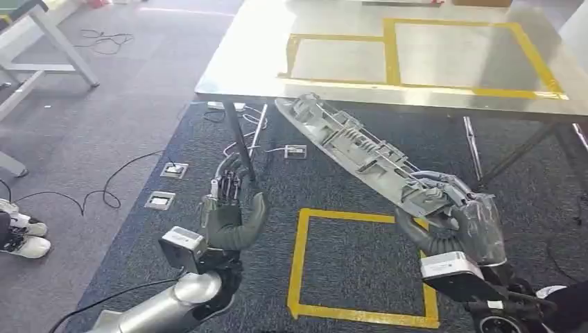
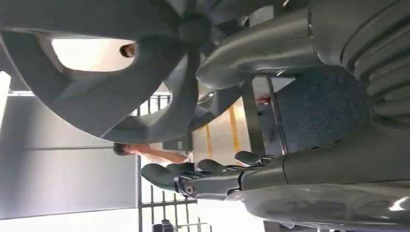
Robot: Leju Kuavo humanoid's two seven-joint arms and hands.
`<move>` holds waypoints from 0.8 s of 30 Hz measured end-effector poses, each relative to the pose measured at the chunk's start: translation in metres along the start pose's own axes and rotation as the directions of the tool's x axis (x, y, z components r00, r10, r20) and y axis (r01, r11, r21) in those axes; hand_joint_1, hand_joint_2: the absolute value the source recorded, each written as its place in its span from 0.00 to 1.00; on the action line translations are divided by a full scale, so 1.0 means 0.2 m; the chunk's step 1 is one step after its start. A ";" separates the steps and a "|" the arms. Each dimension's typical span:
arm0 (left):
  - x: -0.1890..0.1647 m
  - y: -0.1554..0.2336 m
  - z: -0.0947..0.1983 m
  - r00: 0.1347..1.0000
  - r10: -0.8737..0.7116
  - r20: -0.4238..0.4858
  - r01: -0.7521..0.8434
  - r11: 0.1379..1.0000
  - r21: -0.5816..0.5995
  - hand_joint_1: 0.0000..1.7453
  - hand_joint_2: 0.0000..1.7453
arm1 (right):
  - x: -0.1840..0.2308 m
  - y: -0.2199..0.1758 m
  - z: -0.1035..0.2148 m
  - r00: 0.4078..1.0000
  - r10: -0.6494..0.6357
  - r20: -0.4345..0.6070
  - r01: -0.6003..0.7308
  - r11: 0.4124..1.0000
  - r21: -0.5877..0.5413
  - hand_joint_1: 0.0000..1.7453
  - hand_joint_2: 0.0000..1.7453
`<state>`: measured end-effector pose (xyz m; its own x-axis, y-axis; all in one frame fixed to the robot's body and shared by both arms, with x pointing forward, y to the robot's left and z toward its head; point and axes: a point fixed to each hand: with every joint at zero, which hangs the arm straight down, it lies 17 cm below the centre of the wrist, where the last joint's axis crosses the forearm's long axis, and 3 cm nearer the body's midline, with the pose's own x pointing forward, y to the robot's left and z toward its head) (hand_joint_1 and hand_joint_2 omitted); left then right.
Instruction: Take the parts from the cabinet and place them on the table.
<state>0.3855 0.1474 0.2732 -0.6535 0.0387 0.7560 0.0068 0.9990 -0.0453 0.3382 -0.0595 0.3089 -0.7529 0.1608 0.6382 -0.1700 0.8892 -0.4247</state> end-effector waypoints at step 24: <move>0.00 0.00 0.00 1.000 -0.001 -0.002 0.001 1.000 0.002 0.00 1.00 | 0.00 0.00 0.00 1.000 0.001 -0.003 -0.001 1.000 0.001 1.00 1.00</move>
<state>0.3860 0.1474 0.2736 -0.6520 0.0377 0.7573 0.0044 0.9989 -0.0460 0.3381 -0.0592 0.3085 -0.7514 0.1625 0.6395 -0.1704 0.8885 -0.4260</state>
